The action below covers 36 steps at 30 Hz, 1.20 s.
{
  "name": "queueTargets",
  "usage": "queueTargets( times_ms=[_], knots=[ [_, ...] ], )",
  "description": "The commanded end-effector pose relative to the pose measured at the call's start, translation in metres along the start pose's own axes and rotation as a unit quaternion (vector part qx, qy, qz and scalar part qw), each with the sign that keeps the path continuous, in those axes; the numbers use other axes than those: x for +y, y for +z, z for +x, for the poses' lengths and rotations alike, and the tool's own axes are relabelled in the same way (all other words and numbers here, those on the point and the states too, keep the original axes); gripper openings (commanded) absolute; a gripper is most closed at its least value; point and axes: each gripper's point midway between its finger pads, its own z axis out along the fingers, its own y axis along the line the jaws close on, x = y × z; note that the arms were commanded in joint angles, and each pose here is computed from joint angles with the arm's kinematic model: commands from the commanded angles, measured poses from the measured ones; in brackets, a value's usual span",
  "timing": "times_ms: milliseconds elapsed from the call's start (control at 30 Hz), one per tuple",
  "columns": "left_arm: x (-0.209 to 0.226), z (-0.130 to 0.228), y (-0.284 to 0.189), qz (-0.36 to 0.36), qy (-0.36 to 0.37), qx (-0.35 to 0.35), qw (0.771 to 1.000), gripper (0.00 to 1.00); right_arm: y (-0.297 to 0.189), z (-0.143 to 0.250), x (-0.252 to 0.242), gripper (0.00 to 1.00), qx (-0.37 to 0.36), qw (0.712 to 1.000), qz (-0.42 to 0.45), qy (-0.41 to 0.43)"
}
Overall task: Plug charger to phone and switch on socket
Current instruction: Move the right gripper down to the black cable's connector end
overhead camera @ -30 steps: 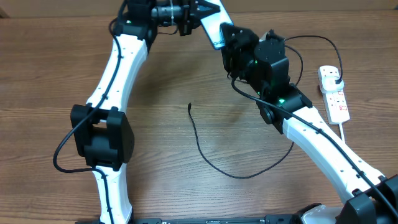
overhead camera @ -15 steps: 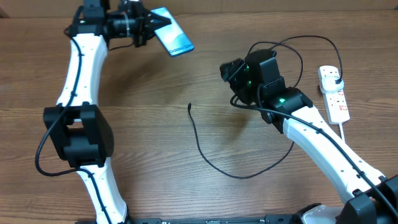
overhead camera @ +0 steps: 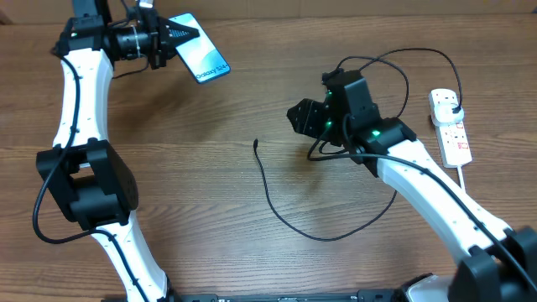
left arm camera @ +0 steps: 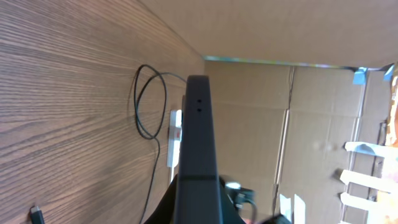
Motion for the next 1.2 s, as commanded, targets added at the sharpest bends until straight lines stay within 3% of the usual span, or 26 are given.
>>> queueTargets(
  times_ms=[0,533,1167],
  knots=[
    [-0.008,0.001,-0.008,0.027,0.015,0.011,0.999,0.04,0.02,0.011,0.006,0.51,0.039,0.999,-0.022,-0.019],
    [-0.003,-0.01,-0.031,0.029,0.01,-0.012,0.999,0.04,0.11,0.062,0.016,0.45,0.162,0.981,0.025,-0.101],
    [0.001,-0.016,-0.043,0.028,0.016,-0.025,0.999,0.04,0.137,0.098,0.02,0.44,0.202,0.973,0.008,-0.112]
  ],
)
